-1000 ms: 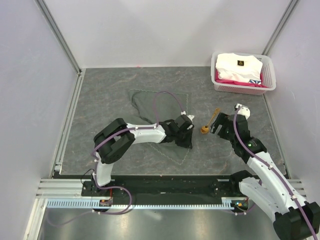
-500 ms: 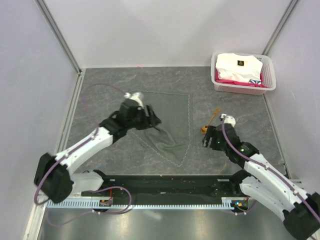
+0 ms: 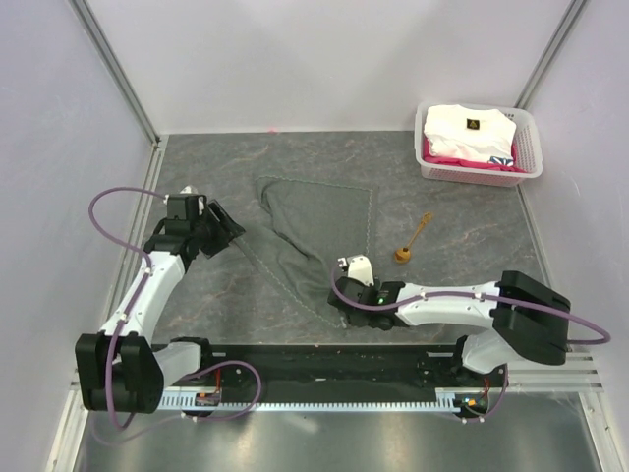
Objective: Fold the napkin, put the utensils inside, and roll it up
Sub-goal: Flatten the napkin out
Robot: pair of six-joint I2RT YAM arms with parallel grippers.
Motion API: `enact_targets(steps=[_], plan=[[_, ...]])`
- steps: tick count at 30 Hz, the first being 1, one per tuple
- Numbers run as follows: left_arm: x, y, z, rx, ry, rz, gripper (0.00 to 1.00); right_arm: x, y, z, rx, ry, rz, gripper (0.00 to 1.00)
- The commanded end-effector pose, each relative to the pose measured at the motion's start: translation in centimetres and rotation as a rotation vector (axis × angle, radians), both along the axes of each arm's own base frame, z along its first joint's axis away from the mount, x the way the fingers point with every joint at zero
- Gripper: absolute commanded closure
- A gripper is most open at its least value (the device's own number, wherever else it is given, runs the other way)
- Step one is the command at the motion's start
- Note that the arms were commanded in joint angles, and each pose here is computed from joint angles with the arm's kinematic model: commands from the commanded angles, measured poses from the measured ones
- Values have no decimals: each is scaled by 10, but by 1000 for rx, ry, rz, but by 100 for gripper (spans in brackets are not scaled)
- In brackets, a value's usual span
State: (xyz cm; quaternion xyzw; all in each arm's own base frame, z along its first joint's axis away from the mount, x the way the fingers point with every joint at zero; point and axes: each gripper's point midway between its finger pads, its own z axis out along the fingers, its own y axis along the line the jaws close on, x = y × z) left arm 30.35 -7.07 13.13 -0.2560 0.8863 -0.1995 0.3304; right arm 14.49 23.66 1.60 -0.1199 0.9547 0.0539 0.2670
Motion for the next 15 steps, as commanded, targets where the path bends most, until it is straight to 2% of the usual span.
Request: enact_targets(steps=[1, 8, 15], plan=[[-2, 5, -7, 0, 24, -56, 34, 2, 22, -1, 38, 14, -44, 31], [-4, 15, -4, -1, 16, -50, 34, 8, 0, -24, -56, 46, -115, 36], [-9, 22, -1, -8, 4, -29, 34, 54, -43, -21, -125, 26, -234, 37]])
